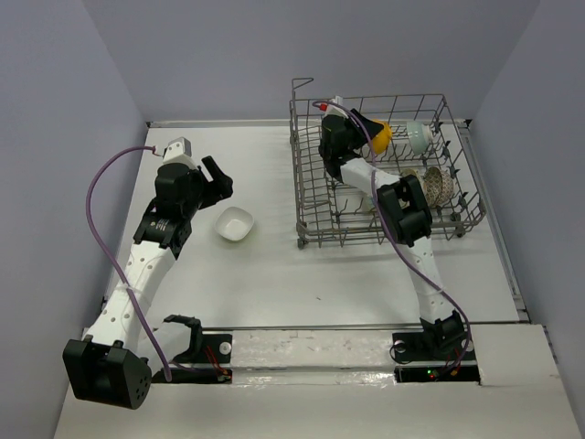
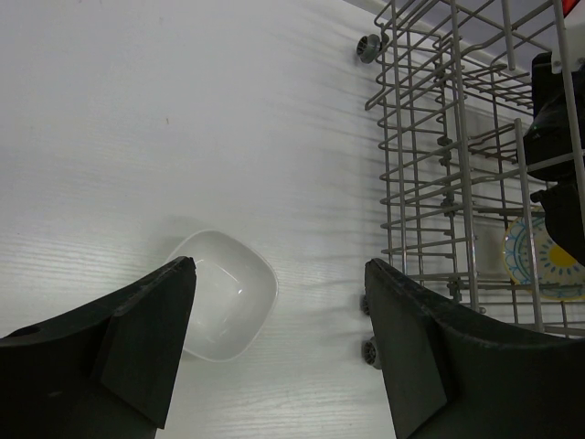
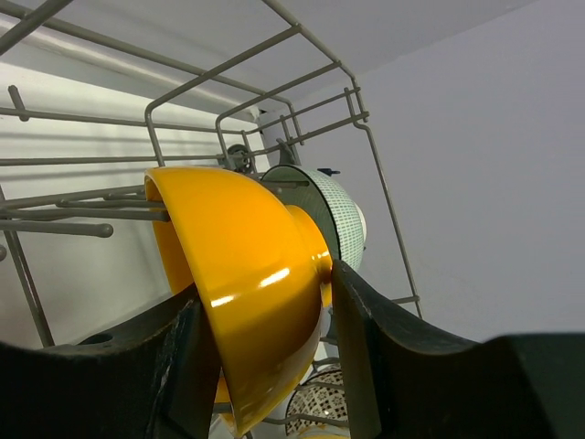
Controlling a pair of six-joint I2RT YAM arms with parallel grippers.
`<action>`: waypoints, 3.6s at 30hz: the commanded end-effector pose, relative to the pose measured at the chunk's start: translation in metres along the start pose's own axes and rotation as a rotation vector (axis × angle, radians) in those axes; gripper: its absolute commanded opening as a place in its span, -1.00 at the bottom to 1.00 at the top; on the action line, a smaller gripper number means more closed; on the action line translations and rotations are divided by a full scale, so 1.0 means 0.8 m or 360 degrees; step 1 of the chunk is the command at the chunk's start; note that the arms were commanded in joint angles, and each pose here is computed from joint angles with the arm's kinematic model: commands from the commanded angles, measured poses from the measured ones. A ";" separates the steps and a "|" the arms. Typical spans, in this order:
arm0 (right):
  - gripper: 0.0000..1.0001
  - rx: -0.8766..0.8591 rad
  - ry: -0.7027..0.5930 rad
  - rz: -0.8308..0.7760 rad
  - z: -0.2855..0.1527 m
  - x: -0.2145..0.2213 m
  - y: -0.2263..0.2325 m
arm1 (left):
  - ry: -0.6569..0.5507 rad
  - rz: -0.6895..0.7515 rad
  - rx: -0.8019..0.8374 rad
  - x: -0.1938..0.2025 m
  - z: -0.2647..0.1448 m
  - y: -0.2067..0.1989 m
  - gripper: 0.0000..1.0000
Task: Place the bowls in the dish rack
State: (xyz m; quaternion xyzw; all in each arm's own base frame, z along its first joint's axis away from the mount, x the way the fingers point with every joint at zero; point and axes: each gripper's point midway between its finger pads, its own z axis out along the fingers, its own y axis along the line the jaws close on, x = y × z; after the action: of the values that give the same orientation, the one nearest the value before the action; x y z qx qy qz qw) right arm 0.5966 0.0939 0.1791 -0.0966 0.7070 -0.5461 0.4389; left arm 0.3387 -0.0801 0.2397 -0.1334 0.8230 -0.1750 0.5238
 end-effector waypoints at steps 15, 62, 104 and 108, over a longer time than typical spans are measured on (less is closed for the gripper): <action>0.08 -0.0246 -0.0037 0.0367 0.000 -0.025 -0.027 | -0.0057 -0.0010 0.0021 -0.010 -0.001 -0.002 0.68; 0.52 -0.0666 0.0057 0.0889 -0.001 -0.018 -0.079 | -0.0019 -0.0003 -0.0002 -0.002 0.008 0.003 0.68; 0.55 -0.1474 -0.0303 0.1630 -0.172 -0.043 -0.249 | 0.0150 -0.0402 -0.0671 0.106 0.031 0.128 0.67; 0.54 -0.1559 -0.0318 0.1630 -0.181 -0.048 -0.243 | 0.0169 -0.0391 -0.0689 0.109 0.036 0.131 0.67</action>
State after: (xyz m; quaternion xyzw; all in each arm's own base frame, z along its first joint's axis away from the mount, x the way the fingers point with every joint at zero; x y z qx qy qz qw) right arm 0.4465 0.1330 0.3606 0.0167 0.7936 0.0872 0.6020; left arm 0.3156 -0.0291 0.1090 -0.3200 0.8566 -0.0643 0.3996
